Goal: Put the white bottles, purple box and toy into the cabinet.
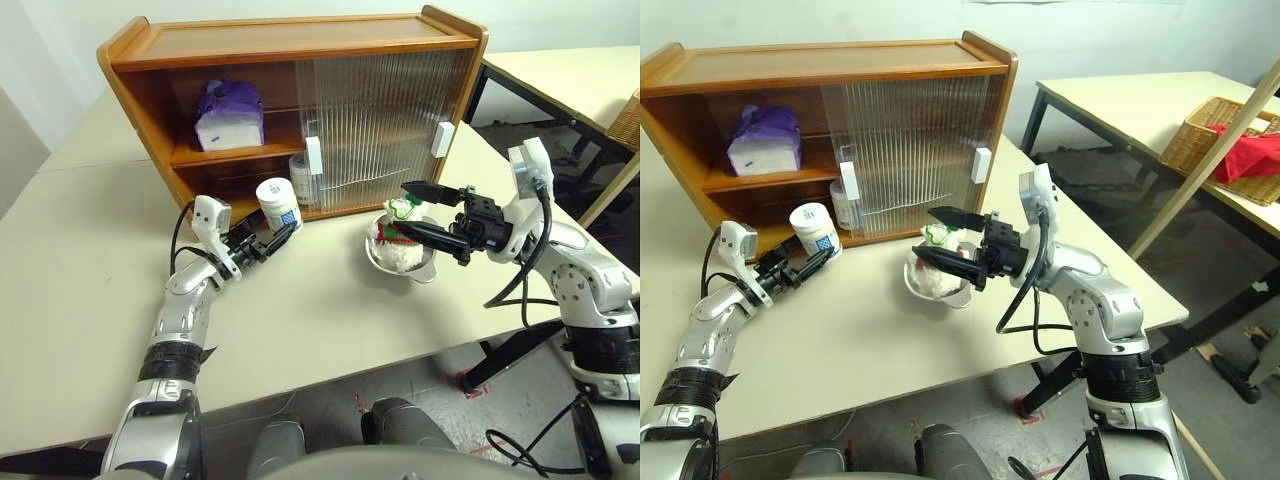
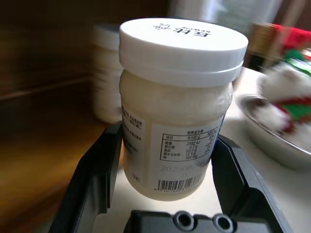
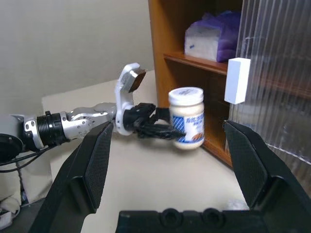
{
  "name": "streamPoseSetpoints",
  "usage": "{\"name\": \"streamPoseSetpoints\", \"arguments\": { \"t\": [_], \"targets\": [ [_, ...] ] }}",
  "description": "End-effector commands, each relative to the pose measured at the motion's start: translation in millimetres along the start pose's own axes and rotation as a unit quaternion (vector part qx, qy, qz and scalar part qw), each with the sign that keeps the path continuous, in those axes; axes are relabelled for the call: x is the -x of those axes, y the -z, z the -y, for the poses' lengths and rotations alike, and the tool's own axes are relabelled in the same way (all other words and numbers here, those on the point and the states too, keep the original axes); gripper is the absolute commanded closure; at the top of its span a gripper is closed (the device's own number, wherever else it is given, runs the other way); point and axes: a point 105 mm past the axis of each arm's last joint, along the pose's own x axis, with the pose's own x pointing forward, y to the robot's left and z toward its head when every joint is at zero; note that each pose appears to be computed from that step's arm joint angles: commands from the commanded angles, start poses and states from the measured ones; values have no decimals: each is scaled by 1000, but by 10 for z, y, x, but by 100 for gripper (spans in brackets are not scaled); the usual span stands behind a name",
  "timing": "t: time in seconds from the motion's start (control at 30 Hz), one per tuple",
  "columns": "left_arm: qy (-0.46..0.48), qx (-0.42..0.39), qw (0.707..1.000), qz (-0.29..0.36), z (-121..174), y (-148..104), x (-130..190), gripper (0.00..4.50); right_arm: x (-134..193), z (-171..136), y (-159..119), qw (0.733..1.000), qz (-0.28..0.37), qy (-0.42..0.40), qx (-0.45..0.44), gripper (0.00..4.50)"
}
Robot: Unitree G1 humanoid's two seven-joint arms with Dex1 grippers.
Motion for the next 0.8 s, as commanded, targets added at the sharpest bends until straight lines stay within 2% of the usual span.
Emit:
{"name": "streamPoseSetpoints", "arguments": {
  "t": [0.03,0.8],
  "targets": [
    [-51,1,999,5,-157,-92,-27,142,-34,6,-9,1000,-2,-6,4,0],
    [-207,-18,978,-26,-584,7,-230,142,-56,-23,-32,1000,-1,-2,5,0]
  ]
}}
